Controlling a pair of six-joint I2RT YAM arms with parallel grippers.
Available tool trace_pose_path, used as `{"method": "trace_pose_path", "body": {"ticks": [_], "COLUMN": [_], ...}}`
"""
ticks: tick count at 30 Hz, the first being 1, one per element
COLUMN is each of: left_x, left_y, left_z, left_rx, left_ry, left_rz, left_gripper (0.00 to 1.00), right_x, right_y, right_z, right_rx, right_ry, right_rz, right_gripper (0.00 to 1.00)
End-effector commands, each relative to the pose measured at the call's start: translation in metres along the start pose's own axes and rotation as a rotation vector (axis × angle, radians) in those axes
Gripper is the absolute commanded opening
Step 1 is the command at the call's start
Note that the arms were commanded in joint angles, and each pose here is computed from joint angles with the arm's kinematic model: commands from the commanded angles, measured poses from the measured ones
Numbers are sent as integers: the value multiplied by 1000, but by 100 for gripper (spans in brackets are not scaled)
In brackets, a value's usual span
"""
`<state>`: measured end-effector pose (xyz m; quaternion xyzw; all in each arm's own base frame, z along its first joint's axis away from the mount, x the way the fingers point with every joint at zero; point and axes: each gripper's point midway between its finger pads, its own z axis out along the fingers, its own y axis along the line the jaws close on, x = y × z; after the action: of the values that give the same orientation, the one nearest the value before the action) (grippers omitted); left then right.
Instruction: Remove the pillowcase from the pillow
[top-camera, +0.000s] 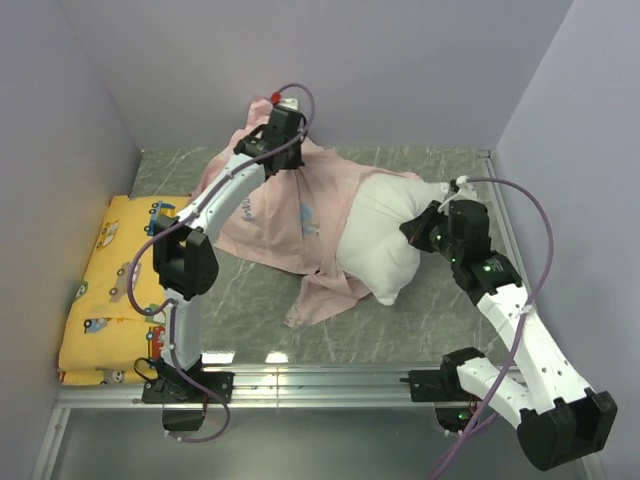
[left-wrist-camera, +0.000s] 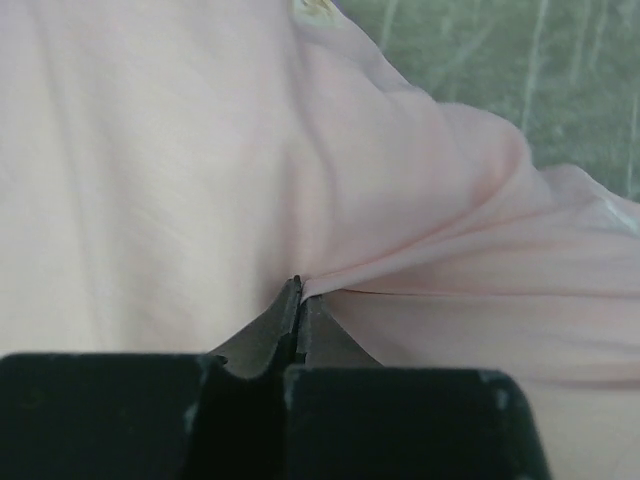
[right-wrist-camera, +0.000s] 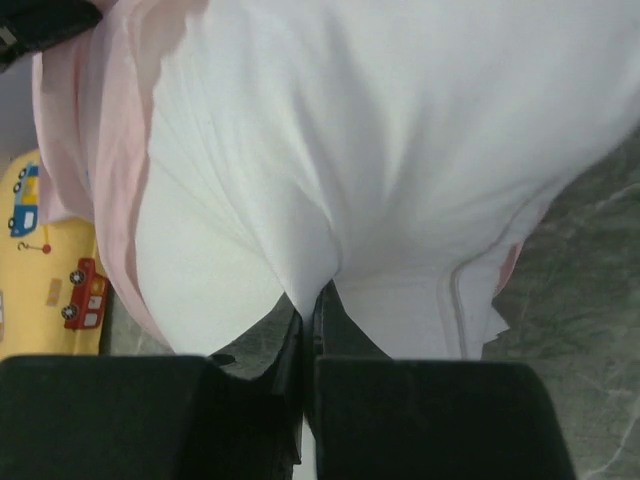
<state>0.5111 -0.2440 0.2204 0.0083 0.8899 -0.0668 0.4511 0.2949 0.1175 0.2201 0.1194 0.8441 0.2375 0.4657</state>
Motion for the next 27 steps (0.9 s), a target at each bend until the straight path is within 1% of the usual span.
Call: {"method": "trace_pose_path", "body": {"ticks": [1, 3, 4, 7, 8, 9, 10, 11, 13, 14, 15, 16, 17, 18, 19, 20, 21, 22, 23, 24, 25, 26, 27], "left_x": [-66, -68, -72, -71, -69, -65, -64, -54, -40, -35, -32, -28, -30, -32, -41, -44, -49, -58, -62, -62, -62, -60, -54], "left_y": [120, 143, 166, 197, 198, 193, 180, 172, 133, 119, 105, 82, 75, 66, 56, 54, 52, 47, 45, 45, 40, 41, 33], "left_z": [-15, -13, -13, -10, -6, -2, 0, 3, 6, 6, 6, 0, -4, -10, -25, -34, -43, -63, -73, -84, -105, -114, -125], "left_rx": [-263, -295, -329, -372, -366, -336, -308, -300, -196, -168, -133, -85, -72, -50, -17, -10, 5, 39, 46, 45, 61, 47, 63], "left_ry": [-182, -192, -201, -188, -178, -159, -160, -143, -126, -119, -115, -111, -123, -134, -161, -172, -186, -215, -230, -233, -253, -264, -269], "left_rz": [-161, -197, -225, -261, -266, -261, -243, -220, -171, -162, -147, -127, -122, -119, -119, -124, -127, -137, -143, -145, -154, -162, -163], "left_gripper": [0, 0, 0, 0, 0, 0, 0, 0, 0, 0, 3, 11, 19, 30, 41, 58, 63, 69, 71, 72, 73, 74, 74], "right_x": [-42, -50, -54, -59, -61, -61, -64, -64, -64, -64, -64, -63, -63, -63, -60, -58, -57, -54, -53, -52, -51, -51, -53], "right_y": [-37, -47, -56, -59, -58, -57, -54, -50, -46, -44, -44, -46, -48, -52, -55, -58, -61, -65, -66, -68, -73, -73, -72], "right_z": [-40, -48, -55, -65, -67, -67, -66, -63, -52, -48, -45, -37, -34, -31, -27, -26, -24, -22, -22, -22, -22, -23, -26], "right_rx": [172, 199, 232, 243, 235, 228, 215, 193, 174, 162, 159, 160, 165, 180, 192, 201, 210, 219, 223, 228, 248, 251, 250], "right_ry": [-126, -144, -159, -202, -212, -218, -225, -213, -184, -174, -169, -165, -162, -160, -146, -143, -142, -137, -139, -139, -138, -138, -145], "right_rz": [6, 14, 31, 51, 62, 66, 66, 74, 89, 91, 94, 98, 94, 91, 88, 81, 76, 69, 63, 56, 48, 42, 32], "right_gripper": [0, 0, 0, 0, 0, 0, 0, 0, 0, 0, 0, 0, 0, 0, 0, 0, 0, 0, 0, 3, 7, 21, 29]}}
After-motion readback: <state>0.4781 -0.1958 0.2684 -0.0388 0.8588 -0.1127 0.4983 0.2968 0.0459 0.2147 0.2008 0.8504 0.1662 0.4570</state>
